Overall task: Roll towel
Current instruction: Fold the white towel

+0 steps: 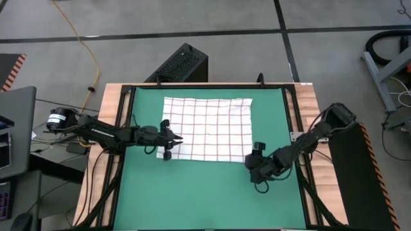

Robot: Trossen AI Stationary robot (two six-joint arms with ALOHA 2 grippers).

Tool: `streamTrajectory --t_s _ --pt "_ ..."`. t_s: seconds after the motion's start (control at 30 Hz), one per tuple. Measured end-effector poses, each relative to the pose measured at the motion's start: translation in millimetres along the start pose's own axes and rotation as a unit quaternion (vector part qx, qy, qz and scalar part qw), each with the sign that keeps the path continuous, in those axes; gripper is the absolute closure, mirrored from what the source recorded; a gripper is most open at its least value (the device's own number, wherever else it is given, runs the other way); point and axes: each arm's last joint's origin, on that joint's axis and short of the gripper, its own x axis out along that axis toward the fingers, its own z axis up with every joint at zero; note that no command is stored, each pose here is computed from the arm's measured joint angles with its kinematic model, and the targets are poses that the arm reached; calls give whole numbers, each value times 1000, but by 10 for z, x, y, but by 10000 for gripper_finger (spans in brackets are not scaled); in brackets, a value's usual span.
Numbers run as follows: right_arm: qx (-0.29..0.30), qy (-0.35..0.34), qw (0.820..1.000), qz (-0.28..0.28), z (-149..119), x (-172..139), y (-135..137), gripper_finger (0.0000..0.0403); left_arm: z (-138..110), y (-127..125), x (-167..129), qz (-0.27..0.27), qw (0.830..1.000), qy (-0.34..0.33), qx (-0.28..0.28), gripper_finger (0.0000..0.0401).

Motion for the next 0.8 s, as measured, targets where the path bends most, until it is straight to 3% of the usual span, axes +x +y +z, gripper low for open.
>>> streamTrajectory --t_s 0.2,0.4,0.63,0.73,0.8 --pt "-18 31 999 -30 -92 153 75 168 -95 -17 98 -1 1000 20 2 335" --pt "22 69 995 -73 -177 258 48 184 -153 -28 155 -3 999 31 8 335" --pt "69 75 991 -86 -199 289 53 302 -176 -33 184 -3 999 31 8 335" --pt "67 77 991 -92 -158 275 66 366 -103 -39 185 -4 1000 -6 1 335" --pt "57 75 991 -90 -100 254 87 389 -9 -61 173 -8 999 -53 -8 335"
